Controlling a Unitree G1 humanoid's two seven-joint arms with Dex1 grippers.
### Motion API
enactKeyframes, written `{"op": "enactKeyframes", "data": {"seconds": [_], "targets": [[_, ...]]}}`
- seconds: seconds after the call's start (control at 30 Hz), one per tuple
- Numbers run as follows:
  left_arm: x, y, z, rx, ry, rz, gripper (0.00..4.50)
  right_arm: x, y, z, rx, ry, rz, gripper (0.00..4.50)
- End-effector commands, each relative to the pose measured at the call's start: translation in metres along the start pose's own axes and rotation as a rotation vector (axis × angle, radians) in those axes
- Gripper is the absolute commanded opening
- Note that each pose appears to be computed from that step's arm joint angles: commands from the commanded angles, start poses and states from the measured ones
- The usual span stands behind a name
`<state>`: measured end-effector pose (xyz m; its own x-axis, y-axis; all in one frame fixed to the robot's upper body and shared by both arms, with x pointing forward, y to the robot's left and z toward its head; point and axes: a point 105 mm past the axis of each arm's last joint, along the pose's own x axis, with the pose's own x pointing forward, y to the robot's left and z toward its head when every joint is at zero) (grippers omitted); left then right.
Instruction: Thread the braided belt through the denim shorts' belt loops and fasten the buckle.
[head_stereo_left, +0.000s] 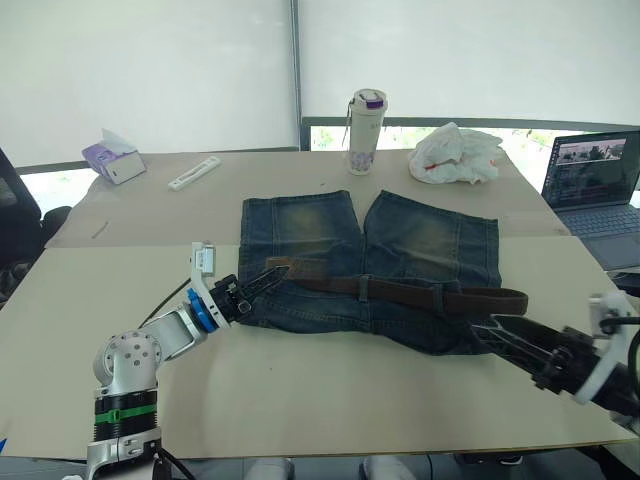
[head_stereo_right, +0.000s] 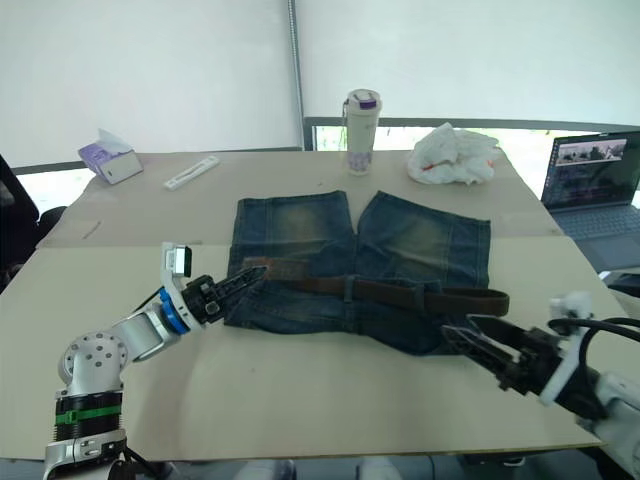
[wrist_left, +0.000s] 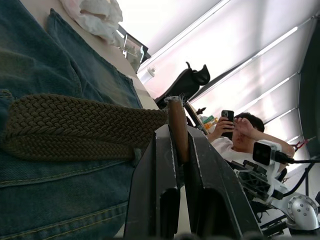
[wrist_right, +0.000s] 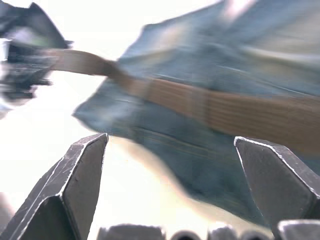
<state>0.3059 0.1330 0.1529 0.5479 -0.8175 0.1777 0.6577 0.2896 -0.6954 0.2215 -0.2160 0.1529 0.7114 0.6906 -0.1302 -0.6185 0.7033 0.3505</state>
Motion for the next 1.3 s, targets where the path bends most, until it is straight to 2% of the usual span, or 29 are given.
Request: {"op": "enactKeyframes", "data": {"seconds": [0.03, 0.13, 0.23, 0.3, 0.4, 0.47, 0.57, 0.67, 0.77, 0.87, 1.03, 1.1, 1.17, 1.3], "targets": [[0.007, -0.014, 0.005, 0.032, -0.004, -0.052, 0.0, 0.022, -0.006, -0.024, -0.013, 0.094, -0.055, 4.46], [0.009, -0.015, 0.005, 0.036, -0.003, -0.053, 0.0, 0.032, -0.042, -0.039, -0.047, 0.126, -0.246, 4.46], [0.01, -0.015, 0.004, 0.038, -0.003, -0.054, 0.0, 0.024, -0.08, -0.033, -0.062, 0.067, -0.439, 4.46], [0.01, -0.016, 0.003, 0.038, -0.002, -0.057, 0.0, 0.017, -0.093, -0.027, -0.053, 0.026, -0.494, 4.46], [0.009, -0.015, 0.002, 0.035, -0.001, -0.055, 0.0, 0.005, -0.099, -0.027, -0.036, 0.043, -0.526, 4.46], [0.009, -0.015, 0.001, 0.033, -0.002, -0.054, 0.0, 0.006, -0.086, -0.026, -0.027, 0.045, -0.441, 4.46], [0.01, -0.015, -0.001, 0.027, -0.002, -0.06, 0.0, 0.012, -0.03, -0.015, 0.01, 0.015, -0.121, 4.46], [0.012, -0.017, -0.004, 0.015, 0.005, -0.072, 0.0, 0.027, 0.016, 0.004, 0.029, -0.06, 0.106, 4.46], [0.013, -0.018, -0.005, 0.0, -0.001, -0.082, 0.0, 0.049, 0.033, 0.012, 0.073, -0.127, 0.165, 4.46], [0.018, -0.018, -0.007, -0.009, -0.007, -0.085, 0.0, 0.087, 0.048, 0.013, 0.217, -0.205, 0.208, 4.46], [0.022, -0.024, -0.01, -0.023, -0.013, -0.109, 0.0, 0.113, 0.083, -0.009, 0.39, -0.131, 0.348, 4.46], [0.022, -0.024, -0.009, -0.029, -0.028, -0.109, 0.0, 0.121, 0.083, -0.017, 0.422, -0.111, 0.324, 4.46], [0.021, -0.027, -0.008, -0.039, -0.04, -0.119, 0.0, 0.132, 0.078, -0.016, 0.501, -0.151, 0.29, 4.46], [0.018, -0.027, -0.009, -0.044, -0.039, -0.117, 0.0, 0.146, 0.082, -0.01, 0.573, -0.184, 0.318, 4.46]]}}
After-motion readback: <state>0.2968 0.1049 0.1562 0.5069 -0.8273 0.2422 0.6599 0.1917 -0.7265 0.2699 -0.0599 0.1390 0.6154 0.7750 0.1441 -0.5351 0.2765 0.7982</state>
